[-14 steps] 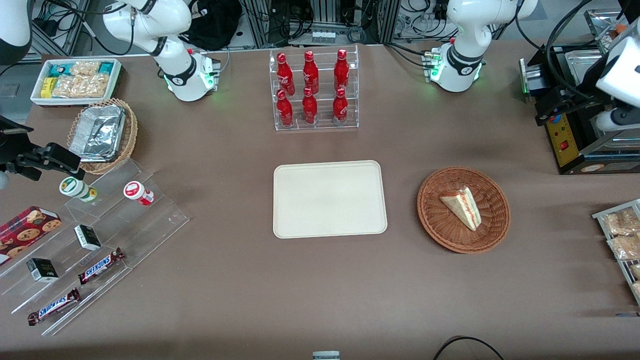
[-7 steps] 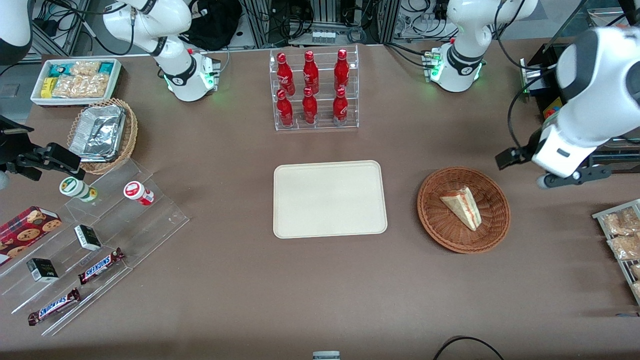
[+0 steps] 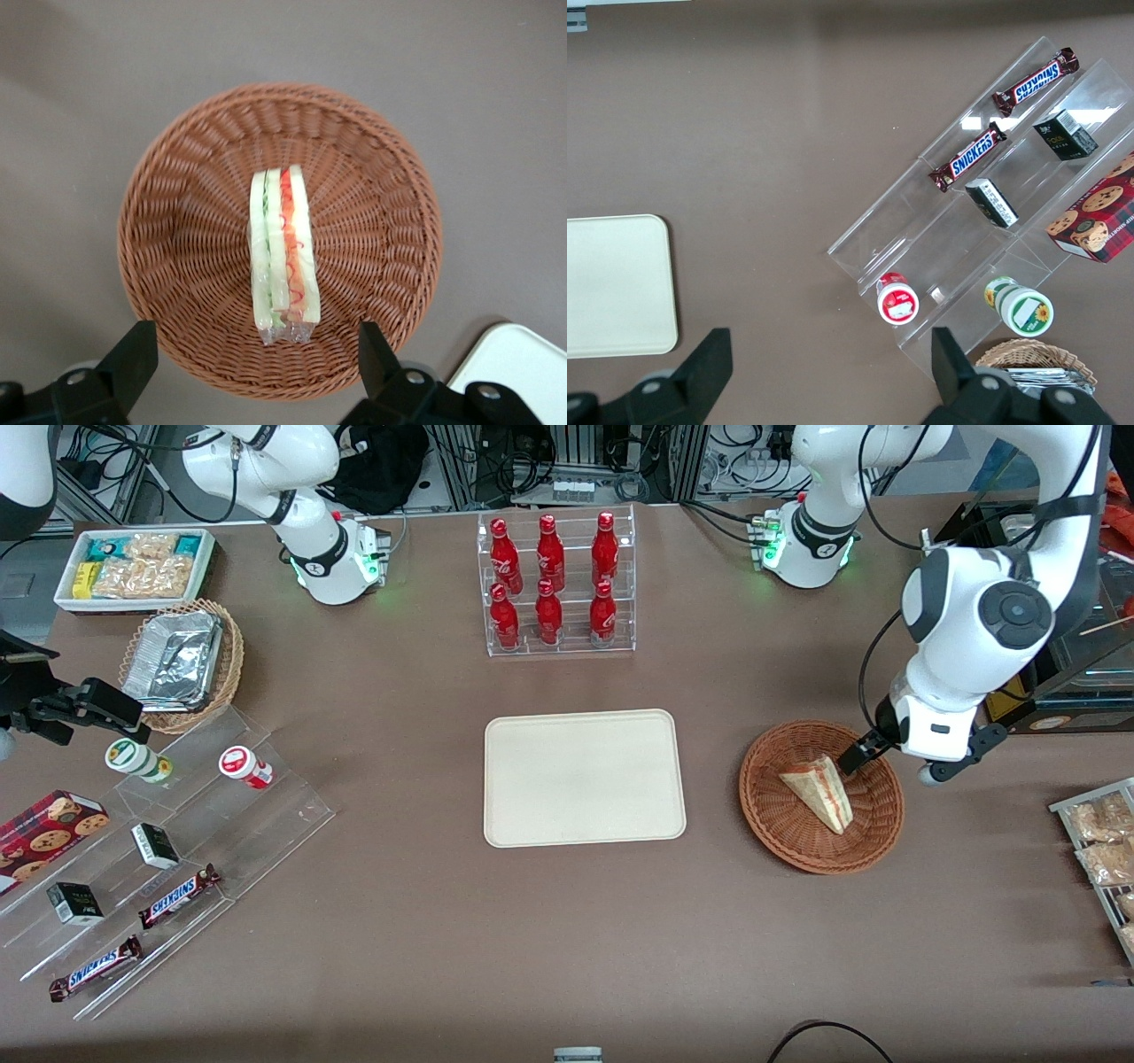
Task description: Place sandwich from basket to tray
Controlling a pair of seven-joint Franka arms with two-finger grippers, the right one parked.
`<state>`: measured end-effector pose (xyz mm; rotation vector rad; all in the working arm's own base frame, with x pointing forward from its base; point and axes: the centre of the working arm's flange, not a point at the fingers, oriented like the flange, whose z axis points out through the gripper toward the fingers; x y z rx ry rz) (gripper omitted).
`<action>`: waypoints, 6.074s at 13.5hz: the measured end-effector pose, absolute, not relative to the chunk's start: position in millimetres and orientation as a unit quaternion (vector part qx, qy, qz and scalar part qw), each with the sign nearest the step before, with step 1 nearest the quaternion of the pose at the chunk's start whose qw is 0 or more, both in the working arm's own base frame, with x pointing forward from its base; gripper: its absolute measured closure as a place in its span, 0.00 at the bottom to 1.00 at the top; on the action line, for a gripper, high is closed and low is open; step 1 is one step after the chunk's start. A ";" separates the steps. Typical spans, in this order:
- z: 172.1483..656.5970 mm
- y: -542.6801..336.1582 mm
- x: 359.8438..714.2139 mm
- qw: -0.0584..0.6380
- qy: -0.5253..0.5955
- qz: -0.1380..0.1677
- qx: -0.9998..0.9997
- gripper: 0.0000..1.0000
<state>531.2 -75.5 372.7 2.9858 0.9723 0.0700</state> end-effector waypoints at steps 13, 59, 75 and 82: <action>257.0 -88.1 535.6 0.005 0.352 -0.025 0.936 0.00; 245.1 -504.3 490.5 0.007 0.056 -0.043 0.997 0.75; 553.8 -298.2 539.3 -0.034 0.190 -0.003 0.981 0.00; 616.2 -145.8 513.5 -0.073 0.102 -0.054 0.991 0.00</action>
